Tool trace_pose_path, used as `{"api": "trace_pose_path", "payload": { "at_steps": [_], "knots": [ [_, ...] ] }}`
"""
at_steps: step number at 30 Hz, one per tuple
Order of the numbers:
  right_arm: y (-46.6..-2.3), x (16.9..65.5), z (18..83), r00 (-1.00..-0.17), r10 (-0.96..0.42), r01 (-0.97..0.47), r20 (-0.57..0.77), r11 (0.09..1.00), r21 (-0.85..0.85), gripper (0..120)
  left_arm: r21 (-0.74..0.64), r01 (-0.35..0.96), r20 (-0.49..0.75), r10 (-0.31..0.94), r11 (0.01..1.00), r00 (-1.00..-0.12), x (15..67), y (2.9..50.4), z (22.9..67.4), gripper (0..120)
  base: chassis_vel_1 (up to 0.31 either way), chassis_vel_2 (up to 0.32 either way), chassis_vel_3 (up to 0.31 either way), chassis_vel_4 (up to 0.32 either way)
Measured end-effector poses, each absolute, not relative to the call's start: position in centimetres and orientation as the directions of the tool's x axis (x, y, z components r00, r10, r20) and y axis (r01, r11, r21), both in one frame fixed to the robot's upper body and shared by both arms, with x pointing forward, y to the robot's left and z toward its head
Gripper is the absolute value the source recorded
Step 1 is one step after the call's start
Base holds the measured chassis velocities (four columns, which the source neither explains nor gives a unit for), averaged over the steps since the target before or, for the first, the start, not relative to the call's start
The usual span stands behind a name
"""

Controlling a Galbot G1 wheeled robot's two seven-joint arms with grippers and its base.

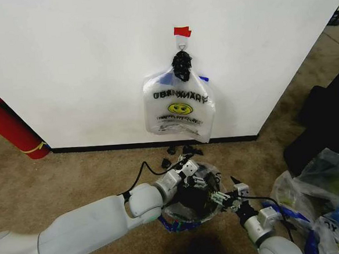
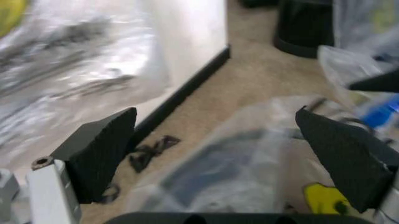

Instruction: Pick up the garbage bag from the wall and place it over the trash bin.

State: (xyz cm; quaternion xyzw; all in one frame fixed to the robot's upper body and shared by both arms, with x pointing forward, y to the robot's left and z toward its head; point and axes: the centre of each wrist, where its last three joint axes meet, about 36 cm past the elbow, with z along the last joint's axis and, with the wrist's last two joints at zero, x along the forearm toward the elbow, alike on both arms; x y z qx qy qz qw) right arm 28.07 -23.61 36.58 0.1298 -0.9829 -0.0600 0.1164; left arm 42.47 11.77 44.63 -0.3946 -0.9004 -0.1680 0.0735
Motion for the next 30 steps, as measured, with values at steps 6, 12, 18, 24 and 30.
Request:
{"api": "trace_pose_path", "payload": {
  "at_steps": [6, 12, 18, 24, 30],
  "knots": [
    [-24.0, 27.5, 37.3, -0.953, -0.230, -0.204, 0.197, 0.968, 0.145, 100, 0.199, 0.626, 0.203, 0.593, 0.754, -0.779, 42.8, 14.3, 45.3, 100, 0.000, 0.000, 0.000, 0.000],
    [-23.8, 26.8, 38.5, -0.978, -0.164, -0.141, 0.130, 0.975, 0.173, 100, 0.107, 0.547, 0.111, 0.537, 0.830, -0.836, 40.6, 16.6, 45.0, 100, 0.000, 0.000, 0.000, 0.000],
    [-23.6, 26.1, 39.8, -0.999, -0.038, -0.033, 0.029, 0.988, 0.153, 100, -0.008, 0.360, -0.062, 0.359, 0.933, -0.931, 39.3, 19.8, 44.3, 100, 0.000, 0.000, 0.000, 0.000],
    [-24.0, 24.7, 40.3, -0.994, 0.064, 0.056, -0.083, 0.994, 0.097, 100, -0.058, 0.209, -0.141, 0.199, 0.976, -0.970, 35.8, 23.3, 42.1, 100, 0.000, 0.000, 0.000, 0.000],
    [-24.2, 22.3, 41.9, -0.986, 0.044, 0.036, -0.159, 0.998, 0.055, 100, -0.071, 0.135, -0.225, 0.116, 0.988, -0.967, 32.8, 26.6, 42.0, 100, 0.000, 0.000, 0.000, 0.000]
  ]
}}
